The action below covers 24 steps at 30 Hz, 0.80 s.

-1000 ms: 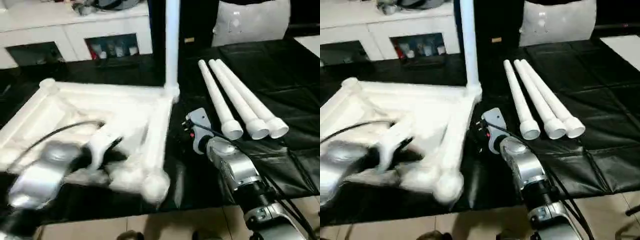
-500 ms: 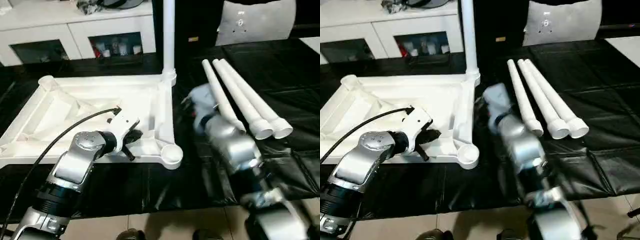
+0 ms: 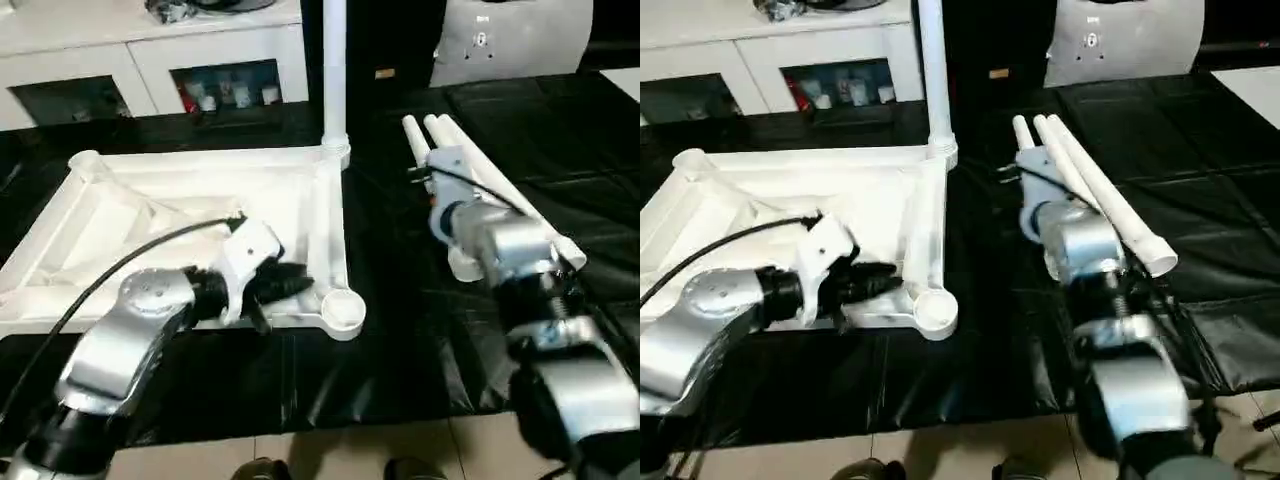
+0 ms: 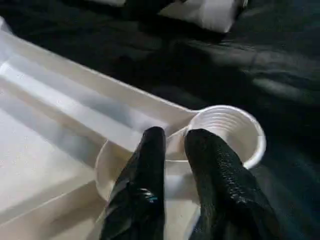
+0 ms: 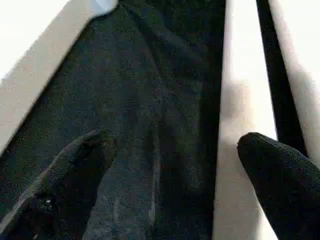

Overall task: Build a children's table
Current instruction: Pick table leg

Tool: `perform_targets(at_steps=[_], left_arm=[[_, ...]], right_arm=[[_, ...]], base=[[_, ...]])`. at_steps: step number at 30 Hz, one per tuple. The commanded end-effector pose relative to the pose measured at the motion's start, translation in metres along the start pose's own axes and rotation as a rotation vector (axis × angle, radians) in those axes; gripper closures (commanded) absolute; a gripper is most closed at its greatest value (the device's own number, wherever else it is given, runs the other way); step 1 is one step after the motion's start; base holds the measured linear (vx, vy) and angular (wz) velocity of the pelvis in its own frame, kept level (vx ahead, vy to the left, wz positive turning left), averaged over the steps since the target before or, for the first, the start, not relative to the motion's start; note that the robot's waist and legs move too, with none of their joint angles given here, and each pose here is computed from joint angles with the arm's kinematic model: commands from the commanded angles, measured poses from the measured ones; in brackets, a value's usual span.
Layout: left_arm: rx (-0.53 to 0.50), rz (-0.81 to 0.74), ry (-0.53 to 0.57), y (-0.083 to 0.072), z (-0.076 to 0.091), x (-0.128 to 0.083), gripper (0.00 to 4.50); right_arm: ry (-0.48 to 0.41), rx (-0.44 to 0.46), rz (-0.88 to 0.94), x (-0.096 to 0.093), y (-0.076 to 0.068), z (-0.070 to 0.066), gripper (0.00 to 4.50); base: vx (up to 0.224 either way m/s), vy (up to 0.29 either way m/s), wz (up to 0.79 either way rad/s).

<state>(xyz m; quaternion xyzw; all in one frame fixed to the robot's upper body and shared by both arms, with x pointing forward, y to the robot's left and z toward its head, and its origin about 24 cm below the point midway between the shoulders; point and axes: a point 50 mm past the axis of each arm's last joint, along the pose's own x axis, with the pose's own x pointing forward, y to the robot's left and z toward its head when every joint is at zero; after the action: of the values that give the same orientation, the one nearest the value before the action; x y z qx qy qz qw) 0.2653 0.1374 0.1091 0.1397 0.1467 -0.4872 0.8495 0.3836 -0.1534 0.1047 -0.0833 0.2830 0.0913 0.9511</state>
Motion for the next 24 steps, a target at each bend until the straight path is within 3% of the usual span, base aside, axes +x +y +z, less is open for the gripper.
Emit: perform_targets(at_steps=[1, 3, 8, 18, 19, 22, 24], left_arm=[[0.011, -0.029, -0.006, -0.004, 0.007, -0.004, 3.21], [0.011, -0.028, -0.008, -0.004, 0.008, -0.004, 2.88], [0.01, -0.035, -0.003, -0.008, 0.008, -0.004, 2.51], [0.004, -0.035, 0.007, -0.01, 0.008, -0.004, 1.87], [0.006, -0.036, 0.009, -0.01, 0.008, -0.004, 1.63], [0.007, -0.035, 0.01, -0.009, 0.008, -0.005, 1.58], [0.008, -0.033, 0.011, -0.009, 0.008, -0.004, 1.26]], right_arm=[[0.032, 0.001, -0.024, 0.003, -0.006, 0.004, 0.0], [0.038, 0.002, -0.037, 0.003, -0.009, 0.004, 0.0], [0.144, -0.017, -0.033, 0.009, -0.016, -0.01, 0.0], [0.226, 0.033, -0.011, 0.01, -0.024, -0.024, 0.0], [0.235, 0.037, -0.005, 0.01, -0.025, -0.025, 0.37], [0.251, 0.044, 0.006, 0.01, -0.027, -0.026, 0.4], [0.281, 0.056, 0.049, 0.009, -0.026, -0.03, 0.78]], base=[[0.0, 0.0, 0.0], [0.0, 0.0, 0.0], [0.0, 0.0, 0.0], [0.0, 0.0, 0.0], [0.0, 0.0, 0.0], [0.0, 0.0, 0.0], [0.0, 0.0, 0.0]])
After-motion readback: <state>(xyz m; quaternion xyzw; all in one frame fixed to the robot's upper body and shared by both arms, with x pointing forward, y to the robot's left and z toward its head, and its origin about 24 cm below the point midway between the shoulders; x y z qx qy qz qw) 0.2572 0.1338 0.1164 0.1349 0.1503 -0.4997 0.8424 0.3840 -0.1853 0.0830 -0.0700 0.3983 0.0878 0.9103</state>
